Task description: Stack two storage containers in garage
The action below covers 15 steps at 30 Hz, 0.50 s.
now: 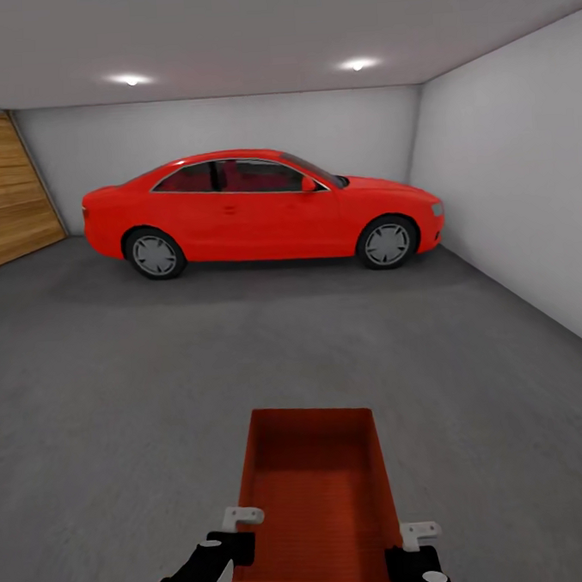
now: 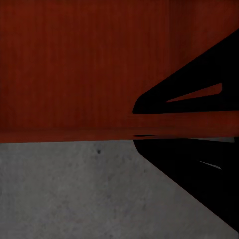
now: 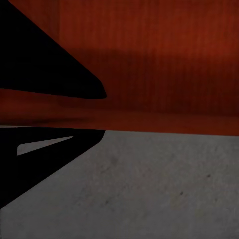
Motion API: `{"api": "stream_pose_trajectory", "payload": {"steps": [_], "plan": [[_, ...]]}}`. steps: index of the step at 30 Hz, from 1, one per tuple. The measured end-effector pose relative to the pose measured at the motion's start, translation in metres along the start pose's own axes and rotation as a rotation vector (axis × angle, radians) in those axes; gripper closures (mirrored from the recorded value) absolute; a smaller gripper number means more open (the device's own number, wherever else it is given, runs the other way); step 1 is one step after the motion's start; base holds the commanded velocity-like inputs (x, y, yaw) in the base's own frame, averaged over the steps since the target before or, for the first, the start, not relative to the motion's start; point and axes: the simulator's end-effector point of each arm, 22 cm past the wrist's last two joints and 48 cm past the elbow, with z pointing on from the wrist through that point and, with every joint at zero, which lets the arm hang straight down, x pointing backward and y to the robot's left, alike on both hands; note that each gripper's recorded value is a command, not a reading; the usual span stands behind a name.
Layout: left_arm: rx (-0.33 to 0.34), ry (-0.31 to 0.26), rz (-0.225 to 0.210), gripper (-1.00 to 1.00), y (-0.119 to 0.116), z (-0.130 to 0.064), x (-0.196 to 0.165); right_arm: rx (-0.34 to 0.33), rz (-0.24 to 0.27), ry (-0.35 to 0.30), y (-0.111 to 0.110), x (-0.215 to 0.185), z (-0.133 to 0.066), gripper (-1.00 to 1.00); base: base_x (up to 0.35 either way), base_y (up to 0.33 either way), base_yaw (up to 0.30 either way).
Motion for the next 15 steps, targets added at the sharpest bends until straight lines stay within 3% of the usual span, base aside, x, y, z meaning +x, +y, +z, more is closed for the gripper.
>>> {"api": "stream_pose_trajectory", "payload": {"steps": [15], "plan": [[0.000, 0.000, 0.000, 1.00, 0.0000, 0.0000, -0.0003, 0.000, 0.000, 0.000, 0.0000, -0.0003, 0.0000, 1.00, 0.323, 0.000, 0.000]]}}
